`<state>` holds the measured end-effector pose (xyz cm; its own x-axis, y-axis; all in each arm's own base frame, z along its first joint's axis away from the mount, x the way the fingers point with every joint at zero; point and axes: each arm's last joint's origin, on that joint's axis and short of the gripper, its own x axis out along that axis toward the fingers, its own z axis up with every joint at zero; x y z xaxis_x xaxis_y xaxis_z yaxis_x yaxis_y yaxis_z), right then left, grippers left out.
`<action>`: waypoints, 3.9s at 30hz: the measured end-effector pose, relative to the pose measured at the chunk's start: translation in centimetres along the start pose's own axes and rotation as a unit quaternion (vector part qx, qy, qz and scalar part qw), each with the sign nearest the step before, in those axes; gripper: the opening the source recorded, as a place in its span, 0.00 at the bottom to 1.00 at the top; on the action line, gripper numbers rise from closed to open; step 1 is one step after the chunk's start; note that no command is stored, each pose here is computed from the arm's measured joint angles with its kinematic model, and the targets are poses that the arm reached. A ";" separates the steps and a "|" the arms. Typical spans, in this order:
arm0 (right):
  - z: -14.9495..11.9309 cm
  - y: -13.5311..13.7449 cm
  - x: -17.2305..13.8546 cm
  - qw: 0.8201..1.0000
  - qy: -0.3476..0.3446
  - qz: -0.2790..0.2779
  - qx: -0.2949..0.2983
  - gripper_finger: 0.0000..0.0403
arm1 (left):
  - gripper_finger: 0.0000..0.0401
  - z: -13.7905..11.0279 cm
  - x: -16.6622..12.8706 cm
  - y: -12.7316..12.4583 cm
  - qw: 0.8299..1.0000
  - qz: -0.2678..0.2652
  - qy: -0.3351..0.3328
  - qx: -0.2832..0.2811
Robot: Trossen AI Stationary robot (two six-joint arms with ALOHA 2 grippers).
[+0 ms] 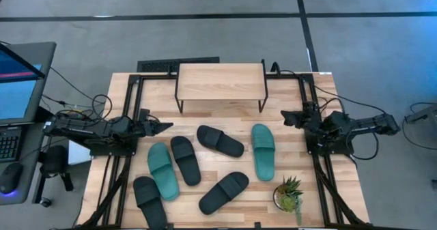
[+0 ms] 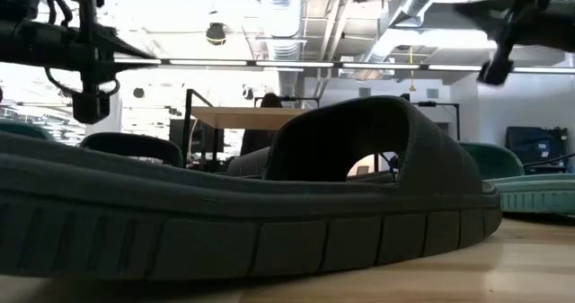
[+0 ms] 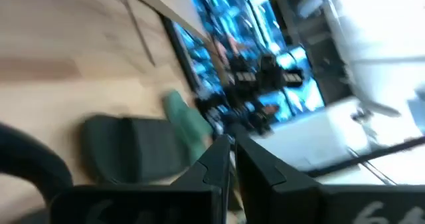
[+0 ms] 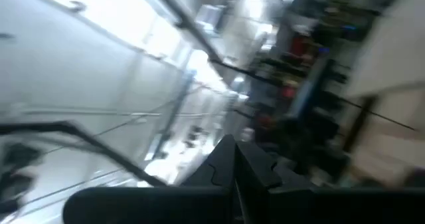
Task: Pick and place slides into the shelf
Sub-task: Put the blue slipper on the shelf
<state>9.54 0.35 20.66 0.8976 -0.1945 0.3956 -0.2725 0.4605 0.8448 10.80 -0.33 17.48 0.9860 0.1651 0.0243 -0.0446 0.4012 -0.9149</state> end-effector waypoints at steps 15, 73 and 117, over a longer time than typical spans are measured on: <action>1.3 5.6 1.9 0.986 -0.030 0.134 -0.092 0.00 | 0.03 1.6 -1.9 -6.3 0.951 -0.282 -0.084 0.089; -6.5 14.7 11.4 0.788 0.382 -0.164 -0.454 0.26 | 0.03 -3.7 6.7 -12.2 0.937 -0.204 0.113 0.259; -14.4 8.1 8.8 0.534 0.530 -0.406 -0.520 0.25 | 0.03 -3.0 5.1 -19.5 0.835 0.021 0.187 0.517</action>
<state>20.24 14.80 25.77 0.4159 -0.3497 -0.8395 0.2000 0.9357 -0.2907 17.22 -10.00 34.29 0.9524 -0.0170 -0.3044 -0.0046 0.9975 -0.0700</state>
